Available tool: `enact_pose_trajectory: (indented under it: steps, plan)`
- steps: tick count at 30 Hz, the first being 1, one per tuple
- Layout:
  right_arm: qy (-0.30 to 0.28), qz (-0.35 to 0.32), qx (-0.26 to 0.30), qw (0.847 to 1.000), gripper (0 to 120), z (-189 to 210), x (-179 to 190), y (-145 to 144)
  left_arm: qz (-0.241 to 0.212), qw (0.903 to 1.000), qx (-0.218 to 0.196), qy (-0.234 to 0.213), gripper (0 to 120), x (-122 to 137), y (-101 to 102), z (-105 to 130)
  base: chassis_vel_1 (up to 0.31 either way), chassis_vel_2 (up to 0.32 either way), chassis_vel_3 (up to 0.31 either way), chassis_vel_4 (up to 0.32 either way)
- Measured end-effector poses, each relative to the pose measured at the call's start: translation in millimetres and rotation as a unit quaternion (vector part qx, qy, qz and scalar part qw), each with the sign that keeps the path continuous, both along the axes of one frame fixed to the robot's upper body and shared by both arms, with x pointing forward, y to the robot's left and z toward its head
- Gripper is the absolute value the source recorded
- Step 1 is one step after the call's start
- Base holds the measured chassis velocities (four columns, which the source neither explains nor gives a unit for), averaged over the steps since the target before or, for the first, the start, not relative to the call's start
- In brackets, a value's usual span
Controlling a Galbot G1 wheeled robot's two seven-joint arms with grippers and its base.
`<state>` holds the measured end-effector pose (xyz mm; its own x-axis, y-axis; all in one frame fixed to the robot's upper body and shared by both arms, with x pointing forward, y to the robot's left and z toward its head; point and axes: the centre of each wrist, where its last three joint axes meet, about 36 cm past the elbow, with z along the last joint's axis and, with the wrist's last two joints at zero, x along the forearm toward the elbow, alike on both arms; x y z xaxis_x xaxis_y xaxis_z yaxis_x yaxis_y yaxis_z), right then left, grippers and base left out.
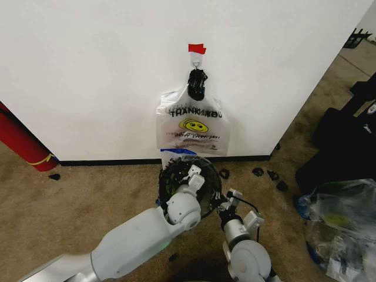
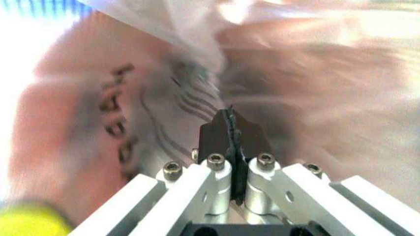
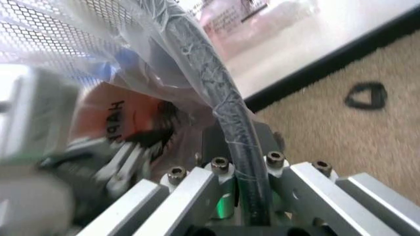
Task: Pick up the garbage bag from the wall and place it over the trash bin.
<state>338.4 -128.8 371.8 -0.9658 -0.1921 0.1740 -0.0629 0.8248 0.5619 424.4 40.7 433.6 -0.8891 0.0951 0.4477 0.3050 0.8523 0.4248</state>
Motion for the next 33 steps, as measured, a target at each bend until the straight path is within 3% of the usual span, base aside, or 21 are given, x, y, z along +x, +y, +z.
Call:
enact_pose_trajectory:
  steps: [5,10,19,33]
  plan:
    - [-0.018,-0.006,-0.021,1.000,0,-10.8,8.5,6.6,-0.007,0.9999,-0.011,0.003,0,-13.2,3.1,6.5,0.000,0.000,0.000,0.000]
    - [-0.047,-0.002,-0.054,0.997,0,-23.6,11.0,5.0,-0.008,0.9999,-0.005,0.006,0,-21.2,19.7,8.8,0.000,0.000,0.000,0.000]
    - [-0.068,0.003,-0.075,0.995,0,-30.7,5.7,-4.1,0.001,0.9994,0.025,0.023,0,-27.2,42.3,-8.2,0.000,0.000,0.000,0.000]
    - [-0.079,0.000,-0.085,0.993,0,-33.6,-2.8,-4.8,-0.022,0.9994,0.004,0.026,0,-45.1,31.4,0.9,0.000,0.000,0.000,0.000]
